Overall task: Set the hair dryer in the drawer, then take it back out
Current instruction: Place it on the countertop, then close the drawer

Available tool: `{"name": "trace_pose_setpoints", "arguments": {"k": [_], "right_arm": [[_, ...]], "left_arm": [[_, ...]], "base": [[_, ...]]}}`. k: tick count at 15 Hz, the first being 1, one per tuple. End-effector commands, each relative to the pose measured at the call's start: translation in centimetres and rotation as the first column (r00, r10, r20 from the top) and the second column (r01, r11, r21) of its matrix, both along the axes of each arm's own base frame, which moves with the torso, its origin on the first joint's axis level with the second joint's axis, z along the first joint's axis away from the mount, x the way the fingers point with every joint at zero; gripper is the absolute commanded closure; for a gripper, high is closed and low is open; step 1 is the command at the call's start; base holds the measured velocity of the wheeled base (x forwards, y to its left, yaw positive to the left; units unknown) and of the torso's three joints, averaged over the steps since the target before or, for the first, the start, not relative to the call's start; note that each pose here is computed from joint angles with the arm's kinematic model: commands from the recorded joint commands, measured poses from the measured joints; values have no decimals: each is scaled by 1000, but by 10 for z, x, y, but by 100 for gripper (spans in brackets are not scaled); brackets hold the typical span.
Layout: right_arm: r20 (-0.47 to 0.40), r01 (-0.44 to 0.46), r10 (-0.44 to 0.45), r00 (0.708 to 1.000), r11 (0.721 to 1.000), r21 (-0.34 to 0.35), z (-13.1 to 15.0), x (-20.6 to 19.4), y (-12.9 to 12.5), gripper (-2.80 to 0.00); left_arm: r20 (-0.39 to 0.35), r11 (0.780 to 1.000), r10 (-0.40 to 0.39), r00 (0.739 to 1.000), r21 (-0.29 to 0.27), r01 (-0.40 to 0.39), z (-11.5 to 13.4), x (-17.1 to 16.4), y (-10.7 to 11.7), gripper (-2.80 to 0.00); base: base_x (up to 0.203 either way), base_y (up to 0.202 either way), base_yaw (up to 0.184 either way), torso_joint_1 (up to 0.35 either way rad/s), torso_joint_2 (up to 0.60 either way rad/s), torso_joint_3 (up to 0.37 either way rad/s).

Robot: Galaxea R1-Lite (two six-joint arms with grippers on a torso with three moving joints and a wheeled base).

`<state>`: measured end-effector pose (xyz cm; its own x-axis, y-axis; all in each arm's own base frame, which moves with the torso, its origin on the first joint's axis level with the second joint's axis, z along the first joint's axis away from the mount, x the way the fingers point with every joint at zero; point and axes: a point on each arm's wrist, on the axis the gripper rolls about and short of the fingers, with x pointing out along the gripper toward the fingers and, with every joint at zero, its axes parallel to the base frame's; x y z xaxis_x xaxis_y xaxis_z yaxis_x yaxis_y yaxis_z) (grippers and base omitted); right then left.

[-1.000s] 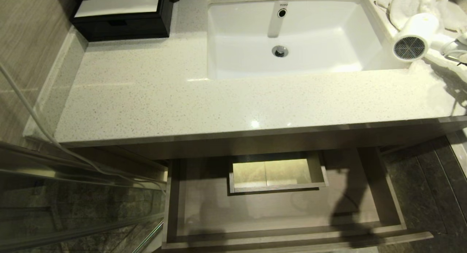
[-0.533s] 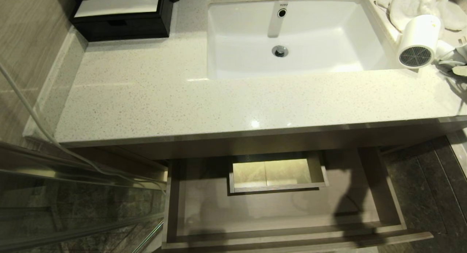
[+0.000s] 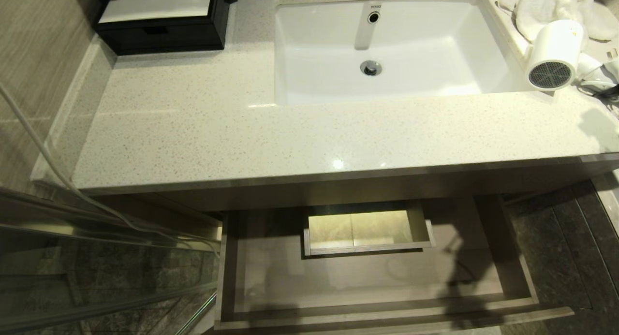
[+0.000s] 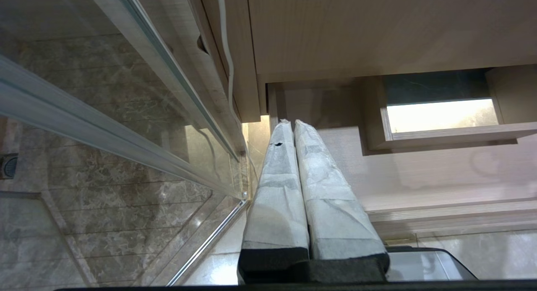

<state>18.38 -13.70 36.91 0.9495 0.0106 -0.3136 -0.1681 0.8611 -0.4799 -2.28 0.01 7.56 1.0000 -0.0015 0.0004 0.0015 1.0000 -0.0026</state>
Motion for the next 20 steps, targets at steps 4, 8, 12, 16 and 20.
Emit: {"name": "trace_pose_setpoints", "arguments": {"k": [4, 8, 12, 16, 20], "right_arm": [[33, 68, -66, 997, 997, -49, -2, -88, 71, 0], [12, 109, -108, 994, 994, -23, -10, -110, 92, 0], [12, 137, -138, 990, 987, 84, -9, -111, 100, 0], [0, 286, -289, 957, 946, 151, -12, -115, 107, 0], [25, 304, -311, 950, 940, 153, -16, -122, 111, 0]], "left_arm": [[1, 1000, 0, 1000, -1, 0, 0, 0, 0, 0], [0, 1000, 0, 1000, -1, 0, 0, 0, 0, 0], [0, 1000, 0, 1000, -1, 0, 0, 0, 0, 0], [0, 1000, 0, 1000, -1, 0, 0, 0, 0, 0], [1, 1000, 0, 1000, -1, 0, 0, 0, 0, 0]], "base": [[0, 0, 0, 0, 0, 0], [0, 0, 0, 0, 0, 0], [0, 0, 0, 0, 0, 0], [0, 0, 0, -163, 62, -109], [0, 0, 0, -299, 78, -210]]}}
